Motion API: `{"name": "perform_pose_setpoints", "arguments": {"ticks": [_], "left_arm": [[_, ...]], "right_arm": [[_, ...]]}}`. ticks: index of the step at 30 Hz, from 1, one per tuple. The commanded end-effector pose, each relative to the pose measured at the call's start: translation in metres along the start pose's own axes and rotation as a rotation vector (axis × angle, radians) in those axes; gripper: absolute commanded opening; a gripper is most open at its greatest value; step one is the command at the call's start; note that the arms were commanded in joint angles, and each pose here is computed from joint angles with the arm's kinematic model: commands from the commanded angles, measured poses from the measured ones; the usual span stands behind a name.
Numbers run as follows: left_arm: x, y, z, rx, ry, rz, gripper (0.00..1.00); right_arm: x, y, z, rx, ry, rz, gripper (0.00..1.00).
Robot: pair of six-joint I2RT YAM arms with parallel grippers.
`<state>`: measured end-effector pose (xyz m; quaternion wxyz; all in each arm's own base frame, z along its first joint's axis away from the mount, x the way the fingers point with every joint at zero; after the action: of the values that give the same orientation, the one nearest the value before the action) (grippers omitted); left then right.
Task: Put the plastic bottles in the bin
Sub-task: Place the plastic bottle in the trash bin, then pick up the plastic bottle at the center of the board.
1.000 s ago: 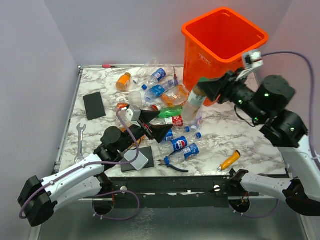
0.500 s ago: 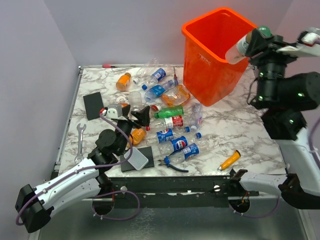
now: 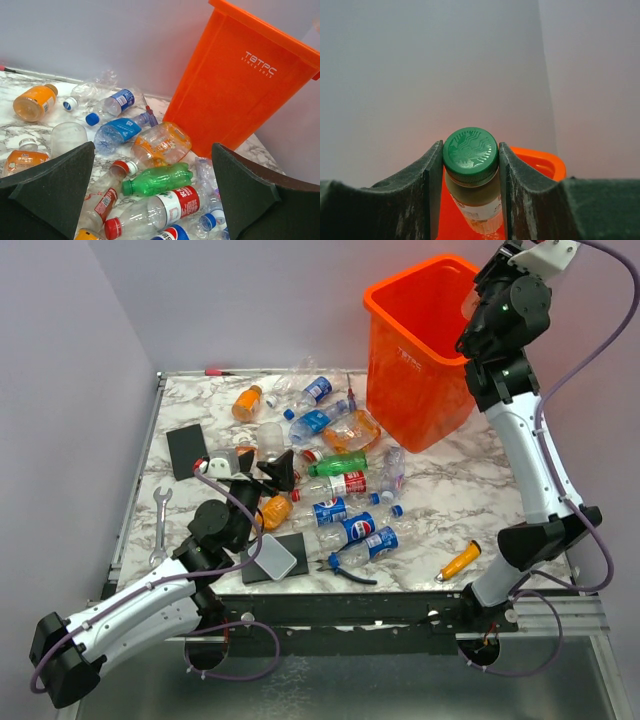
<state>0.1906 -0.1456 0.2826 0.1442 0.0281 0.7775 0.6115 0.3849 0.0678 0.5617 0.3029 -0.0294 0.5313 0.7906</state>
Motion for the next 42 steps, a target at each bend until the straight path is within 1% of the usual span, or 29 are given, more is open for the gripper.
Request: {"name": "perform_pose_setpoints", "arguments": {"ticks": [1, 3, 4, 5, 6, 9, 13, 15, 17, 18, 20, 23, 25, 27, 29, 31, 33, 36, 39, 42], "left_arm": [[0.001, 0.004, 0.003, -0.007, 0.019, -0.007, 0.99], [0.001, 0.006, 0.001, -0.004, 0.007, -0.008, 0.99], [0.001, 0.006, 0.001, -0.007, 0.002, -0.009, 0.99], [0.002, 0.007, 0.0, -0.005, -0.003, -0.011, 0.99], [0.001, 0.008, 0.0, -0.006, -0.004, -0.012, 0.99], [0.001, 0.007, -0.001, -0.009, -0.01, -0.01, 0.99], [0.0, 0.005, -0.002, -0.016, -0.01, 0.0, 0.99], [-0.002, 0.002, -0.003, -0.025, -0.011, 0.014, 0.99], [-0.004, -0.002, -0.004, -0.039, -0.01, 0.036, 0.99], [-0.005, -0.004, -0.005, -0.049, -0.011, 0.051, 0.99], [-0.008, -0.008, -0.007, -0.072, -0.018, 0.088, 0.99], [-0.013, -0.016, -0.013, -0.103, -0.035, 0.15, 0.99], [-0.016, -0.023, -0.018, -0.132, -0.07, 0.198, 0.99], [-0.019, -0.028, -0.026, -0.172, -0.128, 0.252, 0.99], [-0.022, -0.032, -0.032, -0.197, -0.172, 0.296, 0.99], [-0.024, -0.039, -0.036, -0.221, -0.194, 0.341, 0.99], [-0.025, -0.045, -0.037, -0.229, -0.197, 0.383, 0.99], [-0.023, -0.052, -0.041, -0.173, -0.202, 0.419, 0.99], [-0.016, -0.054, -0.047, -0.11, -0.253, 0.465, 0.99], [-0.002, -0.059, -0.055, -0.061, -0.356, 0.563, 0.99]], "right_arm": [[-0.015, -0.03, -0.001, -0.054, 0.006, 0.115, 0.1], [-0.018, -0.047, -0.005, -0.066, 0.02, 0.202, 0.54], [-0.019, -0.053, -0.007, -0.065, 0.019, 0.235, 0.71], [-0.018, -0.057, -0.007, -0.065, 0.024, 0.255, 0.82], [-0.017, -0.059, -0.006, -0.066, 0.036, 0.27, 0.88], [-0.011, -0.05, -0.001, -0.102, 0.093, 0.292, 0.97], [0.007, -0.014, 0.01, -0.204, 0.232, 0.311, 0.99], [0.025, 0.005, 0.016, -0.252, 0.336, 0.341, 0.99], [0.051, 0.018, 0.02, -0.296, 0.467, 0.4, 0.98], [0.064, 0.023, 0.018, -0.318, 0.51, 0.428, 0.98], [0.1, 0.032, 0.011, -0.371, 0.658, 0.493, 0.98], [0.152, 0.02, -0.015, -0.43, 0.785, 0.594, 0.98], [0.183, -0.002, -0.036, -0.453, 0.81, 0.696, 0.98], [0.21, -0.03, -0.058, -0.474, 0.771, 0.814, 0.97], [0.233, -0.069, -0.085, -0.474, 0.657, 0.934, 0.94], [0.253, -0.097, -0.11, -0.463, 0.554, 0.998, 0.93], [0.27, -0.118, -0.132, -0.437, 0.489, 1.046, 0.92], [0.292, -0.147, -0.155, -0.376, 0.404, 1.168, 0.92], [0.309, -0.174, -0.168, -0.364, 0.338, 1.31, 0.92], [0.318, -0.187, -0.175, -0.346, 0.299, 1.388, 0.91]]}}
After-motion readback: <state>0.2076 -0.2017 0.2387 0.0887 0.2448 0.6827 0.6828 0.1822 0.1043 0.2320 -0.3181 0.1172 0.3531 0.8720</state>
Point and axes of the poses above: each gripper's point midway between its finger pads, its own x axis back along the fingers, its own z axis along the line the jaws close on, y = z × x, the point moved 8 cm from there along x, back along the fingers, and after that the axes turned 11 degrees about -x, right-handed, at the moved point
